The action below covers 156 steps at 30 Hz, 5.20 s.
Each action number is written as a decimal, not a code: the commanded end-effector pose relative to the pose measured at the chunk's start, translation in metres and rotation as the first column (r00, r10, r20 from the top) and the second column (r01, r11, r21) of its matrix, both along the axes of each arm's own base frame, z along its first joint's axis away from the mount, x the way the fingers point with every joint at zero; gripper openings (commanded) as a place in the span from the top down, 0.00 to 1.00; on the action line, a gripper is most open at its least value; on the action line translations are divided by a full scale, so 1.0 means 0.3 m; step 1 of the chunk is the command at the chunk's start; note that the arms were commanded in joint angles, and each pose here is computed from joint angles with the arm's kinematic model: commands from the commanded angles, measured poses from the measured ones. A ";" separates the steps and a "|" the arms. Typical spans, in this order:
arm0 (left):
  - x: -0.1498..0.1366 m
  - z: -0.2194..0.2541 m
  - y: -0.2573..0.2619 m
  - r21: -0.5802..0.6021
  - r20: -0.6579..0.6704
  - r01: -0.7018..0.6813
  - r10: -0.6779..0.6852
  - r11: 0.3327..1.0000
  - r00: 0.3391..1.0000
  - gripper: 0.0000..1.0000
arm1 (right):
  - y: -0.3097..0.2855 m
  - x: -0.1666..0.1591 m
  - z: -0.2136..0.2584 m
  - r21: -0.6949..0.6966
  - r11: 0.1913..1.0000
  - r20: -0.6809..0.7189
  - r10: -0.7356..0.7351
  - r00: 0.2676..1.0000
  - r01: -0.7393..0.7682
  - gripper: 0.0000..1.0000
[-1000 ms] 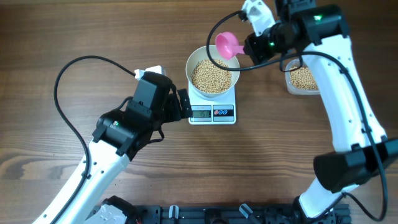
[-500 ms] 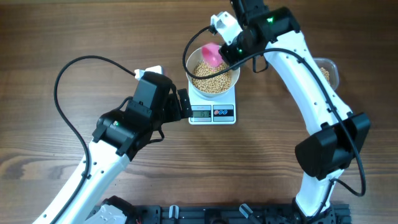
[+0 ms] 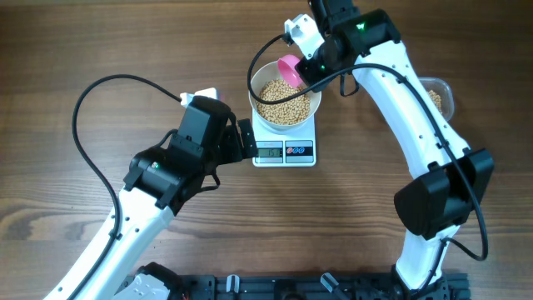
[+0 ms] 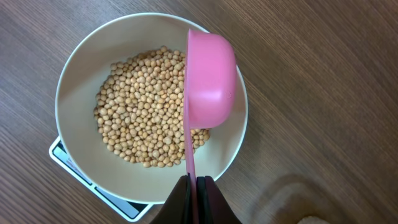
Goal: Scoop item into bowl and weigh 150g on scale
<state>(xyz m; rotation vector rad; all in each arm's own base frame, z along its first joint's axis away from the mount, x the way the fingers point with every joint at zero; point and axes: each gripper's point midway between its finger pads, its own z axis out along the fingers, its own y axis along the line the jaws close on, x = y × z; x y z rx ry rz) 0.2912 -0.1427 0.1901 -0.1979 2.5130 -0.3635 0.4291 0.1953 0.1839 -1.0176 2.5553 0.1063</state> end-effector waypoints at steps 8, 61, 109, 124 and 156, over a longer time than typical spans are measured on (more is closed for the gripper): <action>0.005 0.010 0.010 0.007 0.015 -0.004 0.004 1.000 1.000 0.00 | 0.032 -0.016 -0.067 -0.025 1.000 -0.028 0.010 1.000 -0.011 0.96; 0.005 0.010 0.010 0.007 0.015 -0.004 0.004 1.000 1.000 0.00 | 0.010 -0.120 0.101 0.235 0.972 -0.105 0.043 0.994 -0.017 0.96; 0.005 0.010 0.010 0.007 0.015 -0.004 0.004 1.000 1.000 0.00 | -0.005 -0.096 0.107 0.199 0.966 -0.017 0.174 0.985 -0.167 0.96; 0.005 0.010 0.010 0.007 0.015 -0.004 0.004 1.000 1.000 0.00 | -0.004 -0.052 0.112 0.131 0.974 0.054 0.178 0.983 -0.183 0.96; 0.005 0.010 0.010 0.007 0.015 -0.004 0.004 1.000 1.000 0.00 | -0.020 -0.066 0.096 0.067 0.975 0.046 0.209 0.977 -0.212 0.96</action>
